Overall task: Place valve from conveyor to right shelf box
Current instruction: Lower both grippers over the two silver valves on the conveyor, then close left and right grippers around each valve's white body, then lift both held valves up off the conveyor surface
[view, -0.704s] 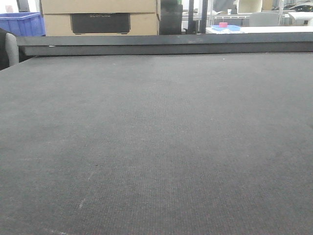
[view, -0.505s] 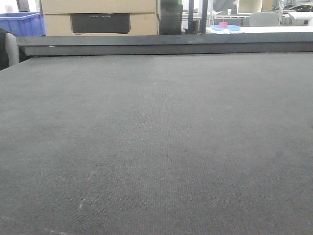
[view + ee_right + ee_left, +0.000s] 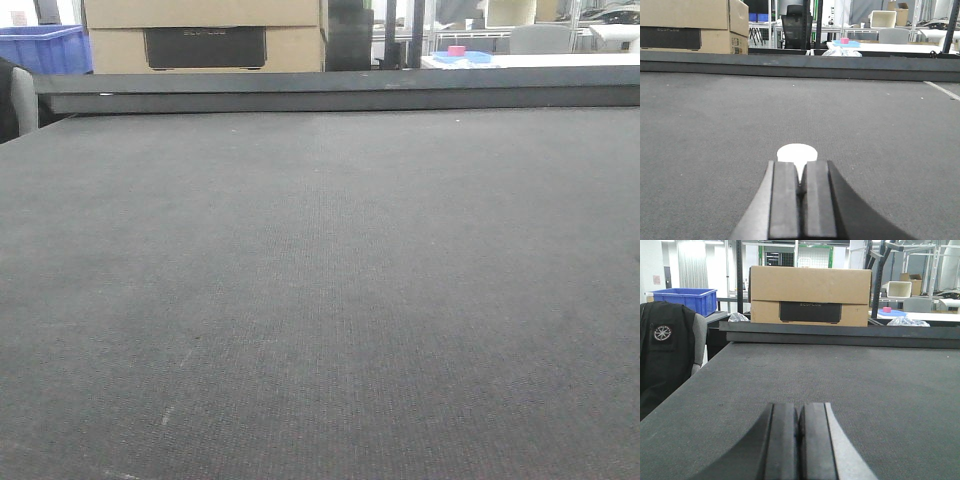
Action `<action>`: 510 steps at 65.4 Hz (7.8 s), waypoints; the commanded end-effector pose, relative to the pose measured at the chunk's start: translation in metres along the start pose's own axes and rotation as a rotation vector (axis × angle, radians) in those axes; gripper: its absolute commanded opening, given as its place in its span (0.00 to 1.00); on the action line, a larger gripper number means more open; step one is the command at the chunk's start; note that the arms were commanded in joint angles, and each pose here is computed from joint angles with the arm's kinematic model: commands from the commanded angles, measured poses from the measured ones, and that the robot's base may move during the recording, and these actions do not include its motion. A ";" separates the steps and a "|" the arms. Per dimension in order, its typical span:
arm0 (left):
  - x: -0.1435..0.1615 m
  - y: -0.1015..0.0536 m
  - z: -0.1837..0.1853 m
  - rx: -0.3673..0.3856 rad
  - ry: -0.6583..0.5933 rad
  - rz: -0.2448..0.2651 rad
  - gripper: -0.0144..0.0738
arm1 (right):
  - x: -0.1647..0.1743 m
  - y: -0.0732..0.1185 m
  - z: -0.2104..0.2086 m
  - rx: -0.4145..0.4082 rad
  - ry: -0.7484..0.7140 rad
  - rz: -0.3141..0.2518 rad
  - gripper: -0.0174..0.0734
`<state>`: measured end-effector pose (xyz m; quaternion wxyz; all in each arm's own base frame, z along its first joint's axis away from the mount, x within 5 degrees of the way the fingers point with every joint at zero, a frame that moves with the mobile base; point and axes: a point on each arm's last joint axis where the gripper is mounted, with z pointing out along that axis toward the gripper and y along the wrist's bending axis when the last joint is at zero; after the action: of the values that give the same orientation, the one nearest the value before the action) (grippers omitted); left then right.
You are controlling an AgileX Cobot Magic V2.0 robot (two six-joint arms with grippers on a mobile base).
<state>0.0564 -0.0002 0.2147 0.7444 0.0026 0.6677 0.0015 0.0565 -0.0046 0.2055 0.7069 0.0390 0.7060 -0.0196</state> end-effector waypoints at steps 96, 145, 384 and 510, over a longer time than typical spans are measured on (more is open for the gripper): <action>-0.114 0.004 0.161 -0.047 0.953 -0.003 0.04 | -0.126 0.009 0.141 -0.033 0.959 0.028 0.01; -0.096 0.005 0.208 -0.086 1.164 -0.049 0.04 | -0.100 0.007 0.212 -0.025 1.229 0.007 0.64; -0.125 0.018 0.206 -0.033 0.721 -0.088 0.04 | -0.144 0.008 0.173 -0.023 0.885 0.018 0.01; -0.119 0.005 0.035 -0.062 0.148 -0.057 0.04 | -0.126 0.006 0.044 -0.018 0.328 0.015 0.01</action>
<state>0.0802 0.0035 0.3295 0.6657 -0.0355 0.7454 0.0014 0.1005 -0.0050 0.3213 0.5417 0.0442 0.8394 0.0056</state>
